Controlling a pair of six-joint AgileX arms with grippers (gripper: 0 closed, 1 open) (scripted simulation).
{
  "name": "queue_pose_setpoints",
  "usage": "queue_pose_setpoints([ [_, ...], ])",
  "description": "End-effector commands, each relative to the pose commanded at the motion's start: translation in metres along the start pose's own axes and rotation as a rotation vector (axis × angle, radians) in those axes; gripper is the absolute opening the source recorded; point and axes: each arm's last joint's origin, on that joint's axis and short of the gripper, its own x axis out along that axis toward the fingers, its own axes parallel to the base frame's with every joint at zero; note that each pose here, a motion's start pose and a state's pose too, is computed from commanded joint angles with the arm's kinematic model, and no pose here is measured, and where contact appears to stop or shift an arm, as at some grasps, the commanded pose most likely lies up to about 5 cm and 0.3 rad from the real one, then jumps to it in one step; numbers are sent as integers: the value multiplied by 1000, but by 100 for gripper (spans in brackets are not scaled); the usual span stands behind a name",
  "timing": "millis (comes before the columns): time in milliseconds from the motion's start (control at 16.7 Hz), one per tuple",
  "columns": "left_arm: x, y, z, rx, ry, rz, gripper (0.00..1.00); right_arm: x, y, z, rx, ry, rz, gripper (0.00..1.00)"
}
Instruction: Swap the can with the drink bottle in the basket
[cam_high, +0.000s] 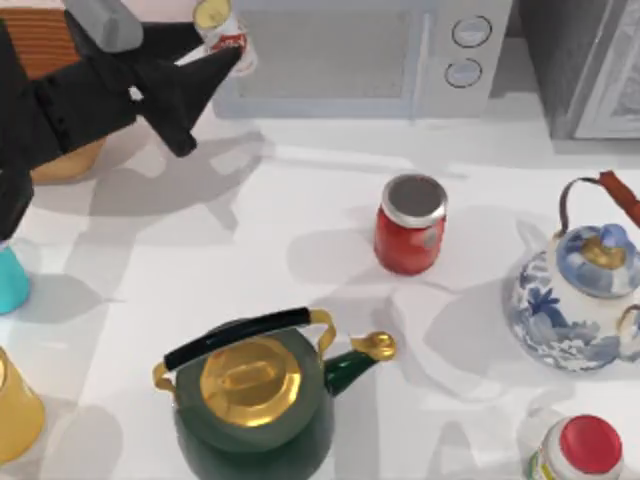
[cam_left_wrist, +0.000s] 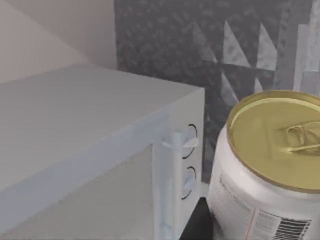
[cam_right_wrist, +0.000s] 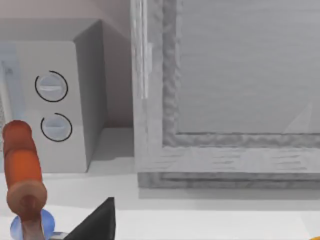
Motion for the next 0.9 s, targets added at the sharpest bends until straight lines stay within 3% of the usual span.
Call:
queue_pose_setpoints([
  [300, 64, 20, -93, -15, 9, -312, 0, 0, 0, 0, 0, 0, 0, 100],
  [540, 91, 13, -161, -26, 14, -505, 0, 0, 0, 0, 0, 0, 0, 100],
  [720, 103, 3, -187, -17, 6, -598, 0, 0, 0, 0, 0, 0, 0, 100],
  [900, 106, 0, -190, -11, 1, -618, 0, 0, 0, 0, 0, 0, 0, 100],
])
